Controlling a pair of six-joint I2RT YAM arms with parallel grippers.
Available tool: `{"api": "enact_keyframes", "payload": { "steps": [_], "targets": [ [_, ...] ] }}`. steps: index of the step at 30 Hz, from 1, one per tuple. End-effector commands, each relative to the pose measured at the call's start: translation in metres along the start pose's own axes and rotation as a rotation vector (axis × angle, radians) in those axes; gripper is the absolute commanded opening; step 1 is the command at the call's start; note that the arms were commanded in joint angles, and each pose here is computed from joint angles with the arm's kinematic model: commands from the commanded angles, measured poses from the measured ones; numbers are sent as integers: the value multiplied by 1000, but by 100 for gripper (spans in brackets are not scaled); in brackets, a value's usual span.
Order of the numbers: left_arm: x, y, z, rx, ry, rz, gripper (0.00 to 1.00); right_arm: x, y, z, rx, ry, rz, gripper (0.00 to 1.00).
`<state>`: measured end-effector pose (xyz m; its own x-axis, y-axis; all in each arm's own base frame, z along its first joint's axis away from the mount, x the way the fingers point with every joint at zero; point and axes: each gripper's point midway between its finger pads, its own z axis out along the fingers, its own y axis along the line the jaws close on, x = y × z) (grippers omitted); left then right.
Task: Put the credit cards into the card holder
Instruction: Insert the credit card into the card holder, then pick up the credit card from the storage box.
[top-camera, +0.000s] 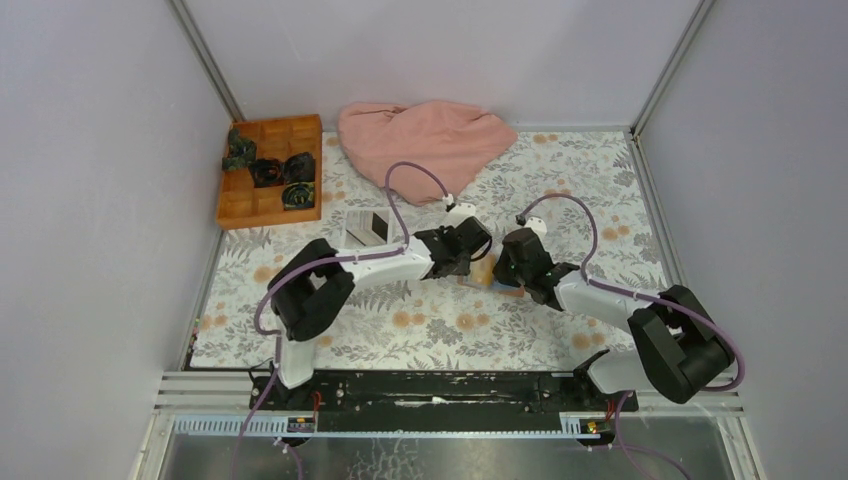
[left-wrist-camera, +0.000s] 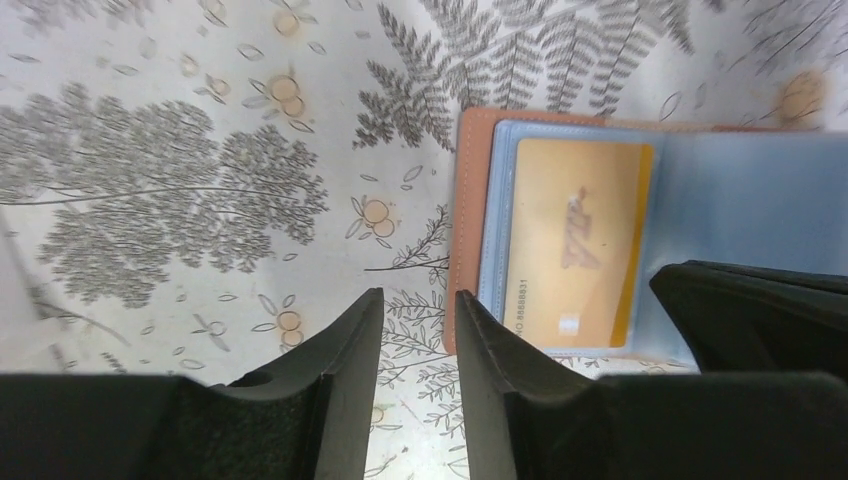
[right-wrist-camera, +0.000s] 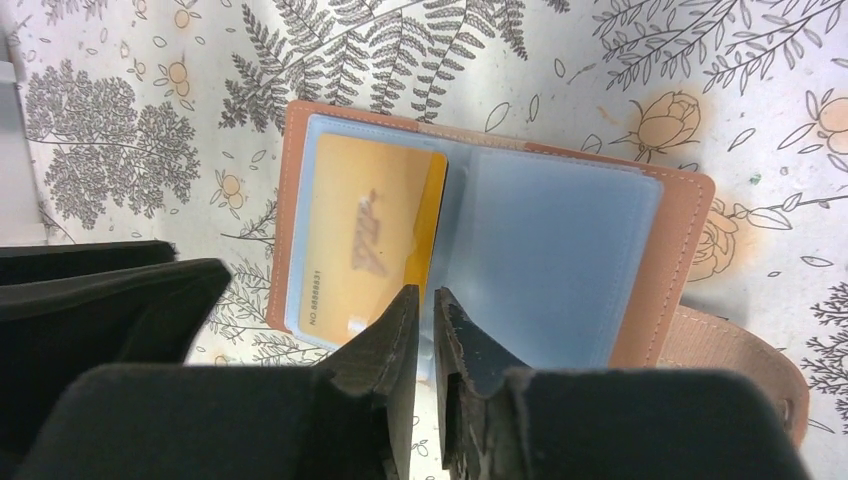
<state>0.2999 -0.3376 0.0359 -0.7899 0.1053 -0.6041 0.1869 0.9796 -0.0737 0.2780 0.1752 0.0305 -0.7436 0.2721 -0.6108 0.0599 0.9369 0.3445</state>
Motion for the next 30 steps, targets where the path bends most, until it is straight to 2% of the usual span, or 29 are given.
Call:
{"api": "enact_keyframes", "payload": {
  "steps": [1,4,10,17,19,24,30],
  "targets": [
    [-46,6,-38,-20,-144,-48,41,-19,8,-8,-9,-69,-13,20],
    [-60,17,-55,-51,-197,-60,44,-19,9,-8,-15,-71,-14,25],
    [-85,60,-84,-181,-272,-104,56,-20,10,-12,-33,-85,-16,34],
    [-105,125,-92,-308,-246,-182,63,-23,14,-19,-69,-108,-16,44],
    [-111,140,-93,-345,-246,-194,72,-23,15,-20,-81,-110,-16,44],
    [-119,168,-86,-427,-214,-206,76,-24,17,-25,-104,-119,-17,45],
    [-105,197,-66,-508,-137,-200,77,-27,19,-31,-125,-138,-20,45]
  ]
}}
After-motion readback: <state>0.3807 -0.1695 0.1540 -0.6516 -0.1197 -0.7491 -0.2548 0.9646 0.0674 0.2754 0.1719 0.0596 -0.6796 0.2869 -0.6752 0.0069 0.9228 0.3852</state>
